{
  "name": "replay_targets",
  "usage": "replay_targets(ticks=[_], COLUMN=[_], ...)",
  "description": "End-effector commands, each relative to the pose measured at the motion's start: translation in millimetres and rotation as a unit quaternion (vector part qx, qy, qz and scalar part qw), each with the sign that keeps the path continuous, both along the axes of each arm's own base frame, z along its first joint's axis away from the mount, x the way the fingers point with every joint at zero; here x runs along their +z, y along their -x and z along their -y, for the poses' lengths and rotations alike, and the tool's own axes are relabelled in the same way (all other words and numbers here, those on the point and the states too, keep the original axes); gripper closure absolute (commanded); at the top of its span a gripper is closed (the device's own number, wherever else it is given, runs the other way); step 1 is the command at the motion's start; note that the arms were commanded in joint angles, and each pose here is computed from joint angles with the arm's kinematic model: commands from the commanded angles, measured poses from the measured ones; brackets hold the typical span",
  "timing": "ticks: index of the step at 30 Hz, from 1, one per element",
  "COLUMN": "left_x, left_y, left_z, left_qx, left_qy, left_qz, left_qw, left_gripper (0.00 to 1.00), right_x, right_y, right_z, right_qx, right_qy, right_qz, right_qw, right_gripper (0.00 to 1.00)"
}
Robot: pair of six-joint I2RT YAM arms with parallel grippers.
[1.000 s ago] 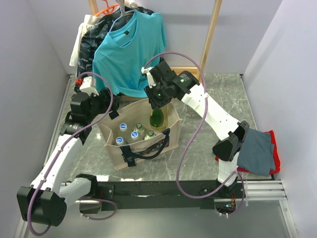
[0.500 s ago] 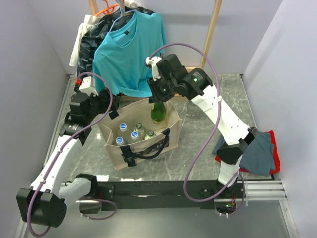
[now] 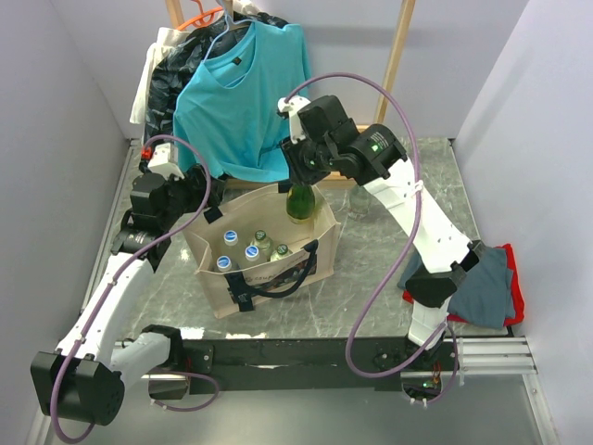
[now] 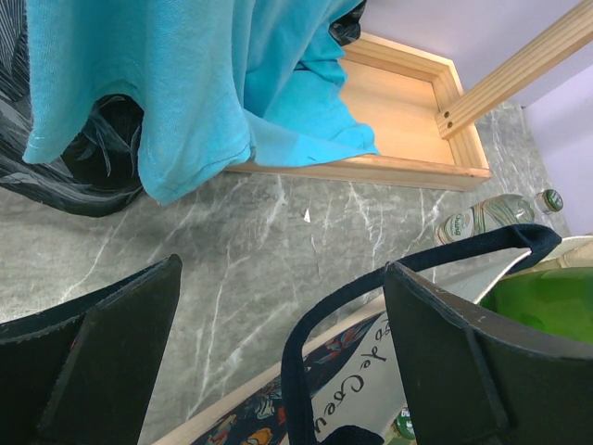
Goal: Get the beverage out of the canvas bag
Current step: Take out the drink from the canvas bag.
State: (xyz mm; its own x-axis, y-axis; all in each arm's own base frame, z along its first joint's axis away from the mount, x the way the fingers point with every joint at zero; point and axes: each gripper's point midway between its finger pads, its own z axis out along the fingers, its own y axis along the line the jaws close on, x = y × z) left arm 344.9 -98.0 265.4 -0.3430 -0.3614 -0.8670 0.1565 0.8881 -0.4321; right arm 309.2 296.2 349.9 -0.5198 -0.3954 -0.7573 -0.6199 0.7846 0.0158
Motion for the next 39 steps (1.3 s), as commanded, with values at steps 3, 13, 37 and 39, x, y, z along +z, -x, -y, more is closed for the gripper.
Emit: replay_targets(ticks=[3, 13, 37, 39], left_x=[18, 20, 19, 18], left_y=[-2, -1, -2, -2], left_z=[-1, -1, 0, 0], left_qx=[0.000, 0.000, -0.003, -0.003], left_qy=[-0.001, 0.000, 0.002, 0.001], left_qz=[0.026, 0.028, 0.029, 0.027], left_qw=[1.000, 1.000, 1.000, 1.000], left_gripper=[0.04, 0.04, 0.04, 0.04], right_x=[92, 117, 169, 176], right_y=[3, 8, 0, 2], right_z=[9, 16, 61, 64], right_qx=[-0.010, -0.021, -0.122, -0.123], right_qy=[-0.102, -0.129, -0.156, -0.165], right_qz=[0.124, 0.160, 0.257, 0.266], right_qw=[0.987, 0.978, 0.946, 0.942], right_gripper=[1.00, 1.00, 1.00, 1.00])
